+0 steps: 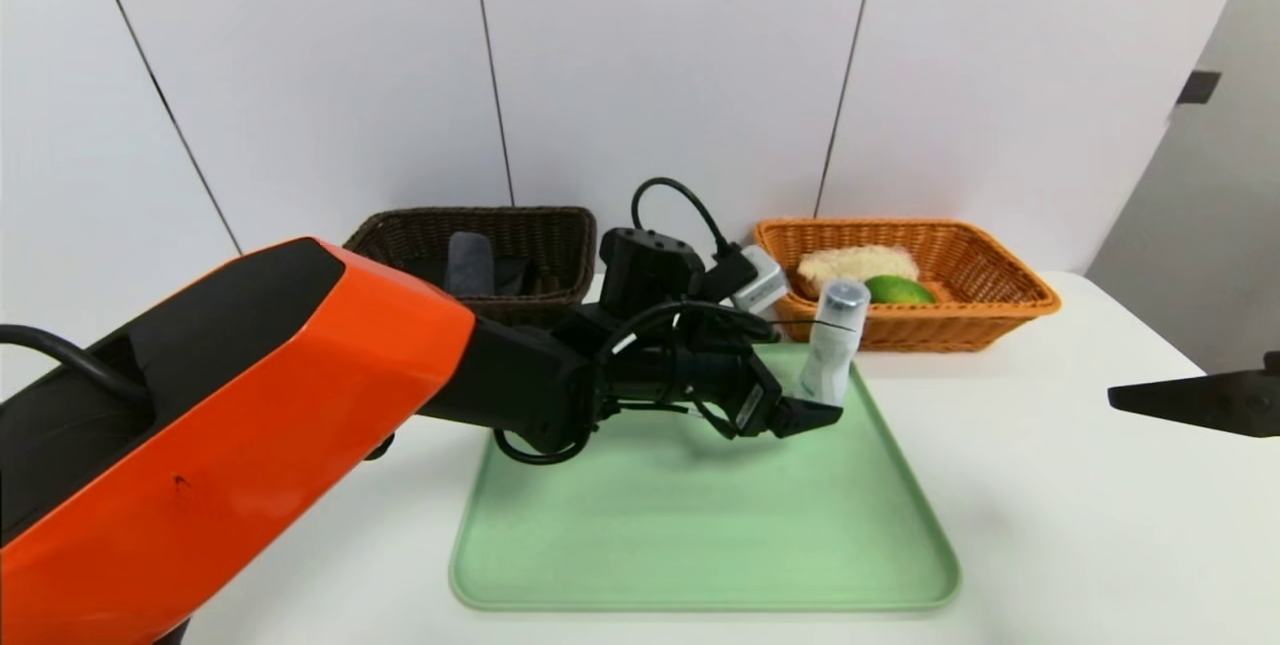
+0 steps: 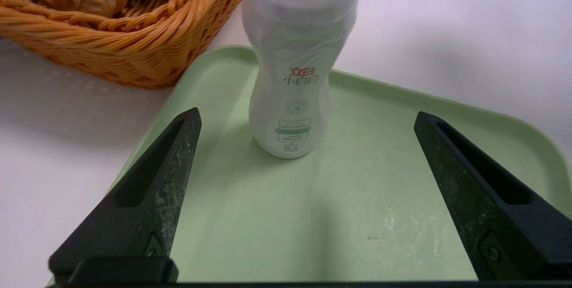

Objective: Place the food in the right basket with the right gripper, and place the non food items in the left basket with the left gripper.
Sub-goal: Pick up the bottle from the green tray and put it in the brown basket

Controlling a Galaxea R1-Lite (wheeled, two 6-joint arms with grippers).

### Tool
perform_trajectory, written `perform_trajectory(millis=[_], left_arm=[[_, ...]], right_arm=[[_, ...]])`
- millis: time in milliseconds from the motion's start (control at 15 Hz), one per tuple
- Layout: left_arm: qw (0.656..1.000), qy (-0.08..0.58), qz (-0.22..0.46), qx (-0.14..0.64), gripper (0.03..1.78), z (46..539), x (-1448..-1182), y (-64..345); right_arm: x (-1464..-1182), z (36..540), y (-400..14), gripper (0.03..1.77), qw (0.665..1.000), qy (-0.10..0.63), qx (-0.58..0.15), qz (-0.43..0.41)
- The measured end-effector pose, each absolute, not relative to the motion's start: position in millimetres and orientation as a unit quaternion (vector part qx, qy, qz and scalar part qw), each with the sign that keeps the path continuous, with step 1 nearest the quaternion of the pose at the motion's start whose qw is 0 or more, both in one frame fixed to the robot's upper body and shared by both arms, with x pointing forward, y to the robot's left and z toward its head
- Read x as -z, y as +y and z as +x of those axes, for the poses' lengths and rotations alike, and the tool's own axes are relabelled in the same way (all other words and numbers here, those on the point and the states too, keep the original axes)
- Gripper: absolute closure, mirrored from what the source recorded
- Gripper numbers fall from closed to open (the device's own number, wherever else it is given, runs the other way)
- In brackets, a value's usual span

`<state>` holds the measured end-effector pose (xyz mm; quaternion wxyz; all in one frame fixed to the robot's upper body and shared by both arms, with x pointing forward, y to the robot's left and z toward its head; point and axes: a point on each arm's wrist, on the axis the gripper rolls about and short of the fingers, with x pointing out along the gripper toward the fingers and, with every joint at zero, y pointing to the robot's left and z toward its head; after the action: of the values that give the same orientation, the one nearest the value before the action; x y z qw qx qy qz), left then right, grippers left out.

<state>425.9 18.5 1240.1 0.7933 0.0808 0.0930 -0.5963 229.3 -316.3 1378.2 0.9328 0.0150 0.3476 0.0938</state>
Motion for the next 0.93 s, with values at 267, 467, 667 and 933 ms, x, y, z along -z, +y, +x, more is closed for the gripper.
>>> perform_trajectory(millis=[267,467,667,933], left_arm=[[0.765,0.094,0.055,0.635,0.12,425.7,-1243.0,12.5],[0.755,0.086,0.050,0.648,0.12,428.8,-1244.7,8.4],[0.756,0.075,0.050,0.649,0.12,435.1,-1245.0,2.9],[0.753,0.070,0.050,0.652,0.12,441.4,-1237.5,-7.2]], right_arm=[[-1377.8,229.1,-315.9,0.10,0.932,0.348,-0.096,0.014],[-1378.2,229.1,-315.7,0.10,0.933,0.347,-0.096,0.014],[-1378.4,229.0,-315.7,0.10,0.933,0.346,-0.096,0.014],[-1378.4,229.1,-315.7,0.10,0.933,0.347,-0.096,0.013]])
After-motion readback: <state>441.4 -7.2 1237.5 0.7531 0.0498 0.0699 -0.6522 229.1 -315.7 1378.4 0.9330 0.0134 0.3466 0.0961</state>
